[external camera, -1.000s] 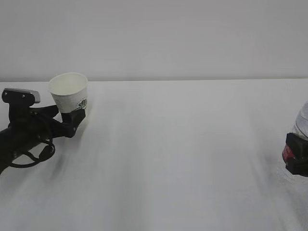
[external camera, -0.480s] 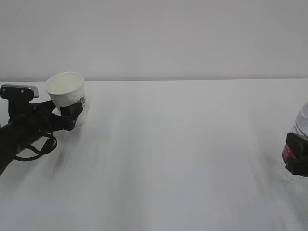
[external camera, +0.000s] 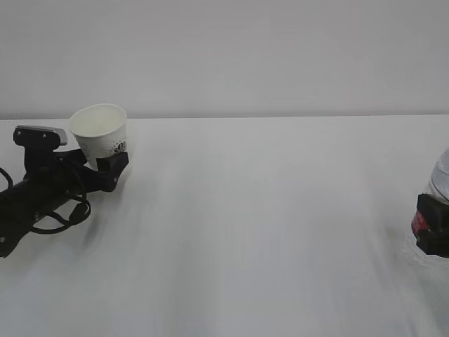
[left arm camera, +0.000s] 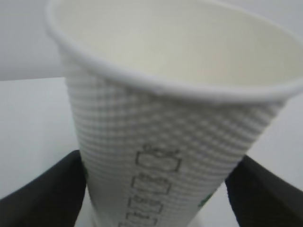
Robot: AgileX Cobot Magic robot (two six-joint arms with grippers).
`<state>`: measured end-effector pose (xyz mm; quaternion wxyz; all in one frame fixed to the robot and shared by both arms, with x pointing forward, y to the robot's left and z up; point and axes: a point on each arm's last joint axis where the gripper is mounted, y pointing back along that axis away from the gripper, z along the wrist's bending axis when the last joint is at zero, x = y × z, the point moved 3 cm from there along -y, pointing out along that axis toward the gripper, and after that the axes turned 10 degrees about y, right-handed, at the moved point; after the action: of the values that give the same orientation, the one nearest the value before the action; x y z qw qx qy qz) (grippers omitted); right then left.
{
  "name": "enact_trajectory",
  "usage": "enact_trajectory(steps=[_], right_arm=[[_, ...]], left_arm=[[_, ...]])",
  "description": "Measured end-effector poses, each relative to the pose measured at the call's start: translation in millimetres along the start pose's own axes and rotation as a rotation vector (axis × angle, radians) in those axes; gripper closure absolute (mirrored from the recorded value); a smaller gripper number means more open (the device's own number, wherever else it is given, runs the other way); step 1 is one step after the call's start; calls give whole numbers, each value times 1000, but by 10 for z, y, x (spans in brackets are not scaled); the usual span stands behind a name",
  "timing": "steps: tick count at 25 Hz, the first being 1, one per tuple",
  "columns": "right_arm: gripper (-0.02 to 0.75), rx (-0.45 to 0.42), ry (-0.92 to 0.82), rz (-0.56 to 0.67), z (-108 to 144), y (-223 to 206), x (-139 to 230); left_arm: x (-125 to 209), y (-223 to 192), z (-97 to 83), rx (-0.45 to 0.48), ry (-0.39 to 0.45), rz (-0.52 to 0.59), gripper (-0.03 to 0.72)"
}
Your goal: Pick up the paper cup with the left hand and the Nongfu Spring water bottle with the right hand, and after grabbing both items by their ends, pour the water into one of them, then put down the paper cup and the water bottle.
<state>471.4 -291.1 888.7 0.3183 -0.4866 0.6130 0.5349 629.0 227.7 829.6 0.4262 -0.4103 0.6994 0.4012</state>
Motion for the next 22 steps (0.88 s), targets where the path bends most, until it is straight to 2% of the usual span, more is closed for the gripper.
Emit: enact_trajectory(steps=[15,22], right_arm=[[353,0,0,0,0,0,0],[355,0,0,0,0,0,0]], left_arm=[[-20,-57,6,6,-4,-13,1],[-39,-56,56,-35,16,-29,54]])
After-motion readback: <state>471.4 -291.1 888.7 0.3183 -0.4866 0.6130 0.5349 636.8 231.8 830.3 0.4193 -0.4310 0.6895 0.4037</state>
